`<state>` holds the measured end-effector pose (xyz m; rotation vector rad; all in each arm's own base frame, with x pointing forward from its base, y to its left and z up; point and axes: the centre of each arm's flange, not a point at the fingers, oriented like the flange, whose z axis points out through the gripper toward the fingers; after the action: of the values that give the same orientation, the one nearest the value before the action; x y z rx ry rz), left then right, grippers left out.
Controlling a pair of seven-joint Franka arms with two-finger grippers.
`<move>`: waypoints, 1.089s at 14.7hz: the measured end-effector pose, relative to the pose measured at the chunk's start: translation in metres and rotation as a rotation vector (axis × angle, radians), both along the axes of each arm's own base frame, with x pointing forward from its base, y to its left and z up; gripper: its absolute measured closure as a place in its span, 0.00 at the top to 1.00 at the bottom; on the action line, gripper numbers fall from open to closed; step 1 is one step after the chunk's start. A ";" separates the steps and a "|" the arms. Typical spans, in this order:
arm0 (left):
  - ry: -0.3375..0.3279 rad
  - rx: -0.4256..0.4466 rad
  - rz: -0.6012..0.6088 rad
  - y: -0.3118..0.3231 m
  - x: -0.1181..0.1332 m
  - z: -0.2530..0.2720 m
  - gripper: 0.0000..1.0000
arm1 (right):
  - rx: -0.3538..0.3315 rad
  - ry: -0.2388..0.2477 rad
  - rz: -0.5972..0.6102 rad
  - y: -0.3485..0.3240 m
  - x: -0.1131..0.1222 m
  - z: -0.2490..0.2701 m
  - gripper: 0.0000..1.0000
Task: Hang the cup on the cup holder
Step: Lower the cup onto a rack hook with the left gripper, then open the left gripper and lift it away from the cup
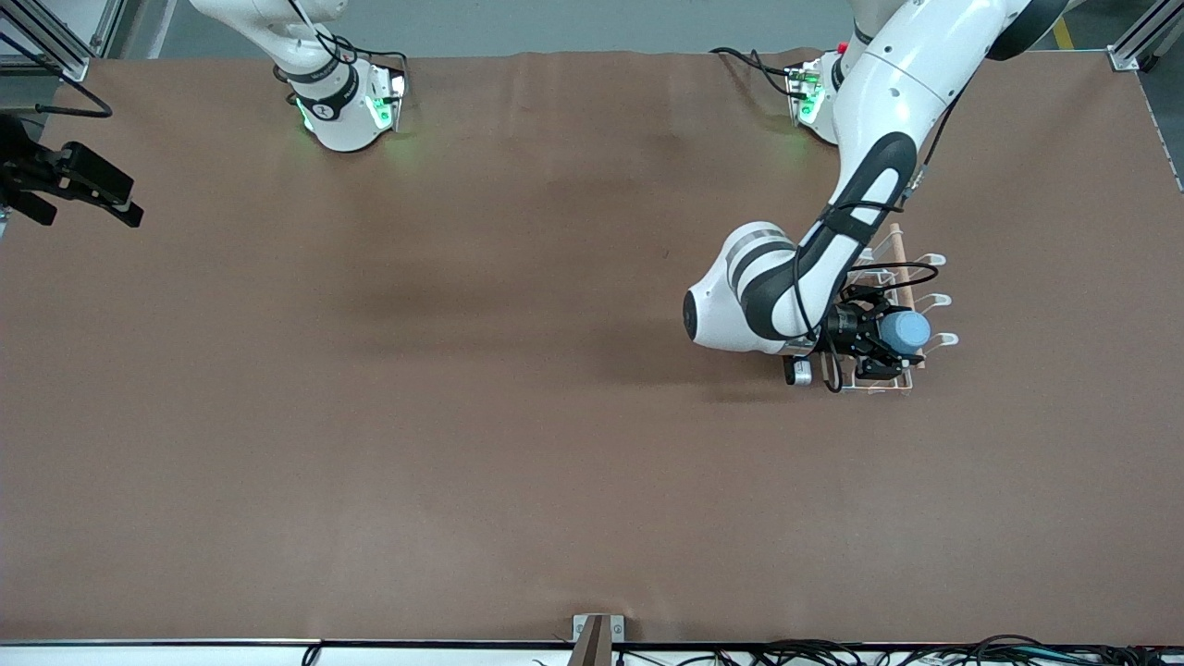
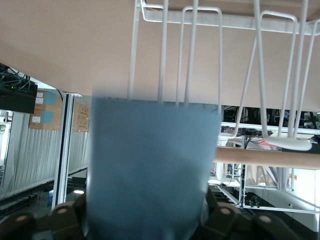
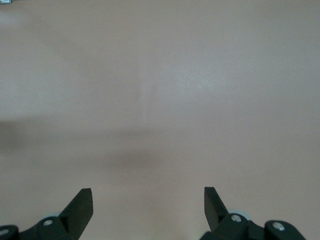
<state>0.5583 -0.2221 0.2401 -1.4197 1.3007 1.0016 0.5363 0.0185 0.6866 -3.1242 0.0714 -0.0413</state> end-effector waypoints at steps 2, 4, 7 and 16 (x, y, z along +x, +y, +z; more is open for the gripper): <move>-0.026 -0.002 0.006 0.000 0.001 0.001 1.00 | 0.000 -0.002 0.000 0.000 0.000 0.000 0.99; -0.060 -0.008 0.016 -0.001 0.004 0.006 1.00 | 0.000 -0.002 0.000 0.000 0.000 0.000 0.99; -0.158 -0.053 0.062 -0.005 0.017 0.035 1.00 | 0.000 -0.002 0.000 0.000 0.000 0.000 0.99; -0.687 -0.435 0.410 -0.028 0.062 0.204 1.00 | 0.000 -0.002 0.000 0.000 0.000 0.000 1.00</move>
<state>0.6206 -0.2500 0.4444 -2.1778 0.7414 0.3955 0.5366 0.0183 0.6863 -3.1241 0.0721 -0.0442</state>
